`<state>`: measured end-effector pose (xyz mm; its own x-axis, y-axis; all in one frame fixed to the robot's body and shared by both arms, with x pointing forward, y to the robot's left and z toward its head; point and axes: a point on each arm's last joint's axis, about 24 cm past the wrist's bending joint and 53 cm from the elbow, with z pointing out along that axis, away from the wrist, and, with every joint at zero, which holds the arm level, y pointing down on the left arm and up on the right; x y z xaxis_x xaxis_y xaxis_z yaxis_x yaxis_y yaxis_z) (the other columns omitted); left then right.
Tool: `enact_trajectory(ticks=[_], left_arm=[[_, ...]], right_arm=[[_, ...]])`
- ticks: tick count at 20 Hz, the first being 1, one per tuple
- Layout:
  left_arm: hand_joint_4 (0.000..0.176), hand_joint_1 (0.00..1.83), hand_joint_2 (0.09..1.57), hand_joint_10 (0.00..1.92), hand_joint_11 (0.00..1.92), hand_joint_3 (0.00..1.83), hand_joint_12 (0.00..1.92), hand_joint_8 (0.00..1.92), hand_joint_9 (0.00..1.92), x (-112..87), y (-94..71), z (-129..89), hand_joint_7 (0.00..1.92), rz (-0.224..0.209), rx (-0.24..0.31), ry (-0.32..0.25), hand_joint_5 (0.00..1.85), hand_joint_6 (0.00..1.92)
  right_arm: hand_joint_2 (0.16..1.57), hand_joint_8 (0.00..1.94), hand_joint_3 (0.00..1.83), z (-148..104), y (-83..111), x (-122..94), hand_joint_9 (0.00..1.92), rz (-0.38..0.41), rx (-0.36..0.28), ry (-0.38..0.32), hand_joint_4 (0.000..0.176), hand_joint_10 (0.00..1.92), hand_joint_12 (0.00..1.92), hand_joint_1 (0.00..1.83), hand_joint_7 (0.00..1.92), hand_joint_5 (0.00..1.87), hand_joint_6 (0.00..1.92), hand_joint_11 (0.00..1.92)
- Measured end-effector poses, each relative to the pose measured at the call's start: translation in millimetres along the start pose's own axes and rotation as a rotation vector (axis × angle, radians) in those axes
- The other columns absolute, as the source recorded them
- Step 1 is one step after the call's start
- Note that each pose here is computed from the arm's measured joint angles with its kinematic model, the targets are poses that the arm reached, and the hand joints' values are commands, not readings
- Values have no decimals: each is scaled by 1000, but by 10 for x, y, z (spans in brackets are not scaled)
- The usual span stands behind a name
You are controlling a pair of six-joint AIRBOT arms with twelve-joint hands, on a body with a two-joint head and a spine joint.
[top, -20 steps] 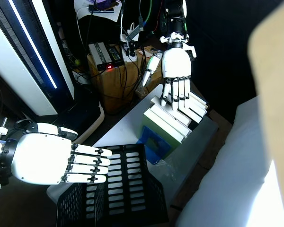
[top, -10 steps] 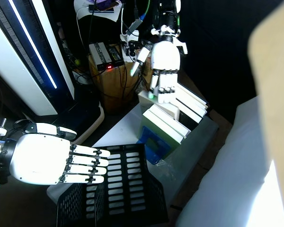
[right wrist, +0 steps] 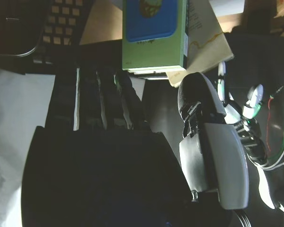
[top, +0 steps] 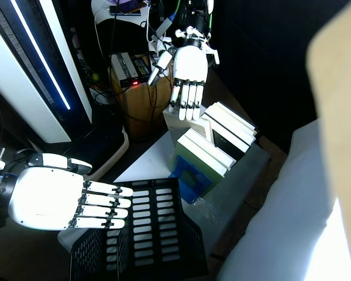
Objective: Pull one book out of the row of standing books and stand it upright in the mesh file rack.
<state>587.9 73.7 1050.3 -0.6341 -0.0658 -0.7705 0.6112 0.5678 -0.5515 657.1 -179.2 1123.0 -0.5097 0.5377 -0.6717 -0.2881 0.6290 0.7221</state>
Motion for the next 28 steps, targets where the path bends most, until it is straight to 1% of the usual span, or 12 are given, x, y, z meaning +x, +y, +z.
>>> enact_trajectory(ticks=[10,13,14,15,16,20,21,22,24,25,26,28], left_arm=[[0,9,1180,0,0,4,0,0,0,311,-121,-90,2,-124,49,37,723,17],[0,0,1283,0,0,43,0,3,0,278,-158,-150,10,-148,65,21,524,0],[0,84,1314,0,0,40,0,1,0,234,-160,-170,3,-159,66,8,423,1],[0,331,1299,0,0,17,0,1,0,179,-147,-189,2,-168,62,-8,386,6],[0,261,1388,0,0,32,0,0,0,119,-166,-199,0,-165,70,-23,193,1],[0,570,1337,0,0,0,0,0,0,-240,-317,-309,0,-180,140,-142,52,13],[10,591,1318,0,0,0,0,0,0,-372,-280,-385,0,-198,134,-200,37,11],[23,454,1361,0,0,1,0,0,0,-434,-241,-432,0,-201,126,-228,7,1],[42,305,1421,0,0,19,0,0,0,-656,31,-637,0,-245,54,-357,0,0],[45,327,1425,0,0,14,0,0,0,-706,146,-715,0,-268,25,-403,0,0],[29,247,1438,0,0,16,0,0,0,-760,293,-819,0,-298,-15,-458,0,0],[43,306,1398,0,0,0,0,0,0,-828,515,-1008,0,-323,-81,-532,0,0]], right_arm=[[1324,0,0,-8,-17,6,0,6,4,-1,0,0,0,293,0,0,0,0],[1330,0,0,-14,-33,10,0,12,9,-2,0,0,0,306,0,0,0,0],[1329,0,0,-16,-35,10,0,13,9,-3,0,0,0,305,0,0,0,0],[1328,0,0,-18,-49,13,0,15,14,-2,0,0,0,306,0,0,0,0],[1329,0,0,-18,-57,10,0,20,17,-3,0,0,0,329,0,0,0,0],[1323,0,0,-30,-31,14,0,18,11,-2,0,0,0,350,0,0,0,0],[1316,0,0,-49,6,20,0,7,2,3,0,0,0,353,0,0,0,0],[1313,0,0,-57,26,17,0,-1,-5,3,0,0,0,364,0,0,0,0],[1278,0,0,-54,109,8,0,-28,-29,9,0,0,0,444,0,0,0,0],[1254,0,0,-40,160,4,0,-41,-44,11,0,0,0,492,0,0,0,0],[1231,0,0,-18,251,3,0,-61,-68,15,0,0,0,516,0,0,0,0],[1184,0,0,35,430,20,0,-116,-114,31,0,0,0,588,0,0,0,0]])
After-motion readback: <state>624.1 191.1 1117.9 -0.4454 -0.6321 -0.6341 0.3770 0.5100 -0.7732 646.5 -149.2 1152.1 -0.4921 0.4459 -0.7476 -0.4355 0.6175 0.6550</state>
